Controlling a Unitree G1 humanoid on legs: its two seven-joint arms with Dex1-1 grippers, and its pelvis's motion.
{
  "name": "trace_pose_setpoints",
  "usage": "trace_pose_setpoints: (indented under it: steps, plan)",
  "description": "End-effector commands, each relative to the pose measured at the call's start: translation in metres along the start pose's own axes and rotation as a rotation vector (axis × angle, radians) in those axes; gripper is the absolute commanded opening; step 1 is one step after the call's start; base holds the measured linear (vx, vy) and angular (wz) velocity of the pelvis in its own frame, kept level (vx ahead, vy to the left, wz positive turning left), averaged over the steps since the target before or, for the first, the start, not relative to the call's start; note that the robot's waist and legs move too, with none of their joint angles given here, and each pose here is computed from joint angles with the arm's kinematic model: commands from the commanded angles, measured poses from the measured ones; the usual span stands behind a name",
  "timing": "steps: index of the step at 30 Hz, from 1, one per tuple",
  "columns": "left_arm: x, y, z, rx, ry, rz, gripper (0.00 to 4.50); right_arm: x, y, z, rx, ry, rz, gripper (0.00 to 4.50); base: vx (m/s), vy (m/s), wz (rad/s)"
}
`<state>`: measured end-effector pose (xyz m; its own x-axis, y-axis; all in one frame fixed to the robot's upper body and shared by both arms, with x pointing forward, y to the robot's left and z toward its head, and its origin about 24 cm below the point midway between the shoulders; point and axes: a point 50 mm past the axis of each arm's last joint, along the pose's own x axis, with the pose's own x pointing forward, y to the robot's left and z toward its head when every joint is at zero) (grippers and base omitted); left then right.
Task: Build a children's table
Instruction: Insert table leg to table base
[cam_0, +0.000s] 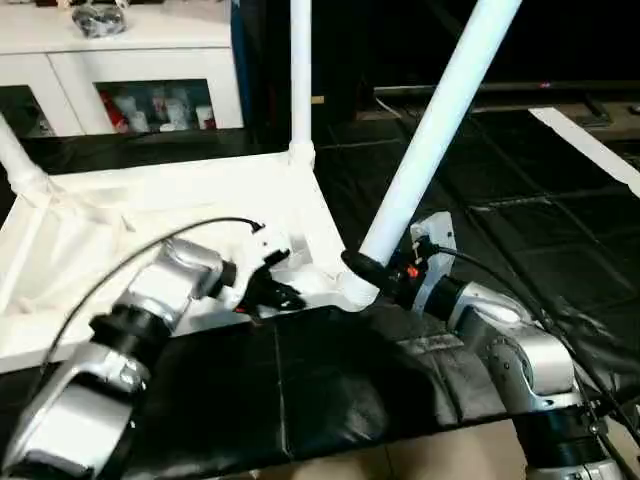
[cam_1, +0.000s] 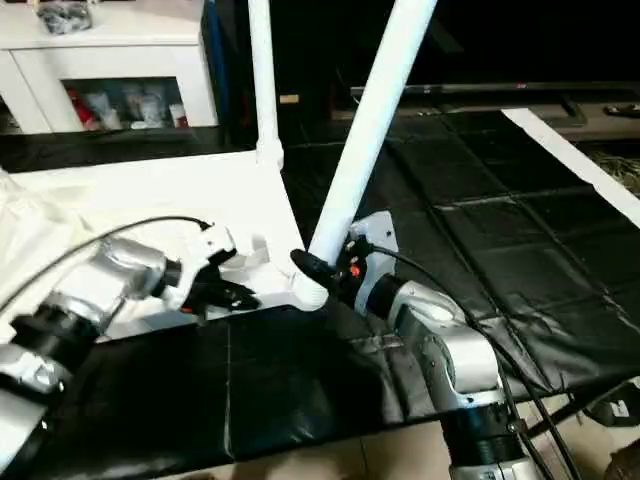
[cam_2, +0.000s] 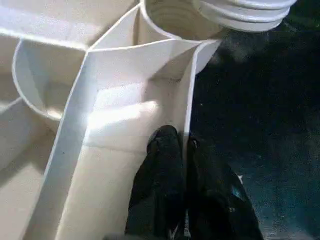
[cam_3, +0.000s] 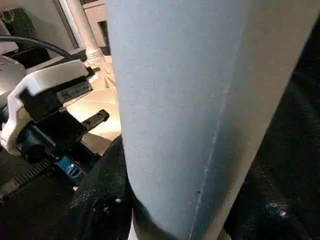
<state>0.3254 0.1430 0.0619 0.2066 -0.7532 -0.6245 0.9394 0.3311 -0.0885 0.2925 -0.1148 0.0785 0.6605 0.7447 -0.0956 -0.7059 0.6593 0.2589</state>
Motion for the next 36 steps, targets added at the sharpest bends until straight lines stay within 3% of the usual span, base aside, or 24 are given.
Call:
trace_pose_setpoints:
  steps: [1,7,12,14,17,32,36]
  plan:
    - [0.0,-0.004,-0.003,0.064,0.011,-0.014,0.0,0.003,0.0,0.01,-0.015,-0.022,0.008,1.93,0.0,0.0,0.0]
    - [0.002,-0.016,0.002,0.142,-0.073,-0.12,0.0,0.003,0.0,0.009,-0.03,-0.001,0.021,1.93,0.0,0.0,0.0]
    - [0.002,-0.012,0.004,0.165,-0.067,-0.107,0.0,0.003,-0.001,0.009,-0.036,0.01,0.024,1.93,0.0,0.0,0.0]
    - [0.001,-0.012,0.005,0.157,-0.073,-0.119,0.44,0.002,-0.001,0.009,-0.036,0.012,0.025,1.93,0.0,0.0,0.0]
    - [-0.001,-0.011,0.008,0.174,-0.078,-0.14,0.66,0.002,-0.002,0.009,-0.036,0.017,0.029,1.93,0.0,0.0,0.0]
    - [0.002,-0.006,0.003,0.177,-0.072,-0.132,0.7,0.001,-0.001,0.007,-0.044,0.03,0.037,1.93,0.0,0.0,0.0]
    - [0.002,-0.004,0.002,0.179,-0.075,-0.118,0.32,0.001,0.0,0.007,-0.044,0.03,0.039,1.93,0.0,0.0,0.0]
